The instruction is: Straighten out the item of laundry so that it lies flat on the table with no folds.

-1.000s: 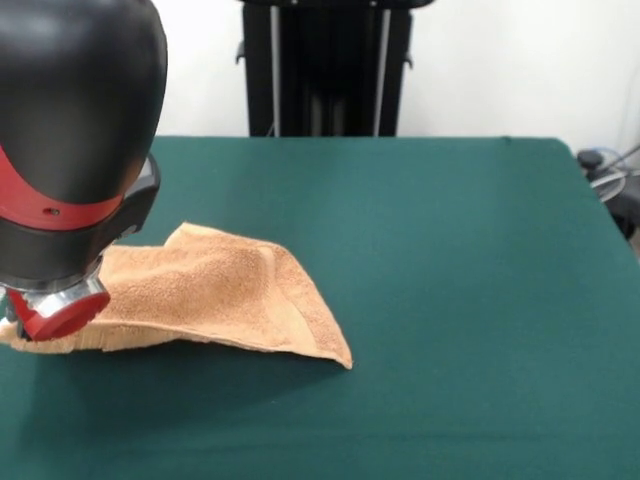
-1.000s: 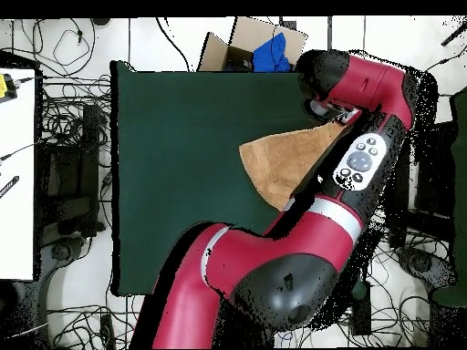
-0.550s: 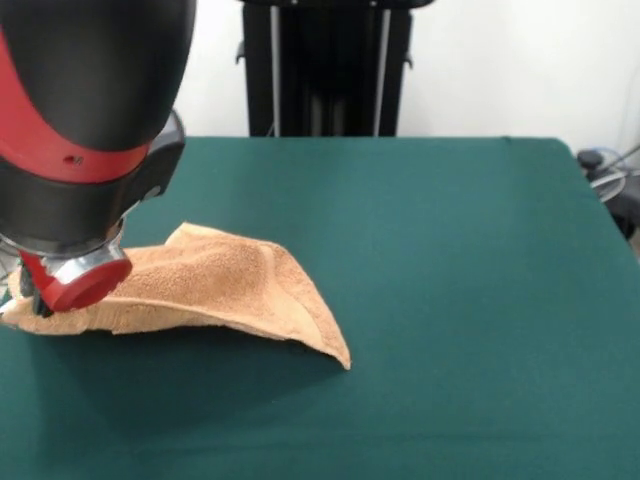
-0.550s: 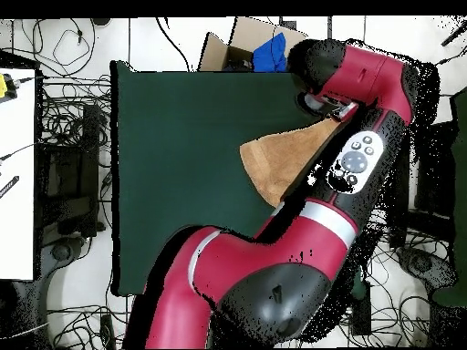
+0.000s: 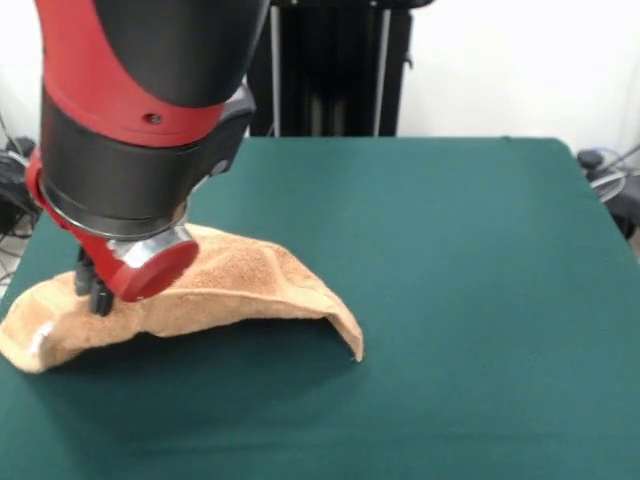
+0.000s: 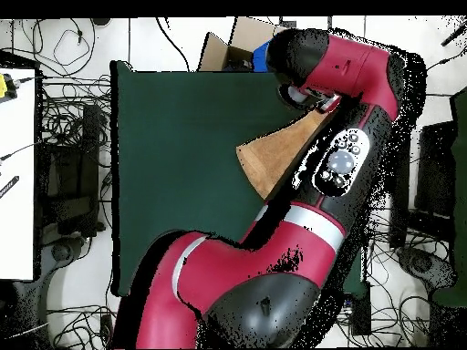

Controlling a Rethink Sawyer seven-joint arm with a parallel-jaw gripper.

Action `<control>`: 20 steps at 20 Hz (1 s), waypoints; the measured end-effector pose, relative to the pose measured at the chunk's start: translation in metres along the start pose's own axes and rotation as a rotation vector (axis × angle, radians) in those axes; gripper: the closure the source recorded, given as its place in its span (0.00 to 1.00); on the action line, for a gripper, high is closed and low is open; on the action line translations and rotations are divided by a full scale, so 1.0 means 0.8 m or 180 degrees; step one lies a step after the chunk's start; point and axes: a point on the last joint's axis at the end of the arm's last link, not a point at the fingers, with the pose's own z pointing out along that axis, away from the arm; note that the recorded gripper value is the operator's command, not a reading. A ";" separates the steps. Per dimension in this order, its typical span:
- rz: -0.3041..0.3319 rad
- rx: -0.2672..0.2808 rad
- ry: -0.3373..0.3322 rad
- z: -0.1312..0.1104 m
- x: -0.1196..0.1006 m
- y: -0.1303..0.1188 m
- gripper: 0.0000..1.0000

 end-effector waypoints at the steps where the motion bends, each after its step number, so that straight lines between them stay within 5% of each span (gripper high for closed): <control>1: 0.0001 -0.0028 0.0012 -0.001 0.002 0.002 1.00; 11: 0.0106 -0.0536 0.0022 0.025 0.025 0.031 1.00; 20: 0.0071 -0.0675 0.0022 0.053 0.043 0.049 1.00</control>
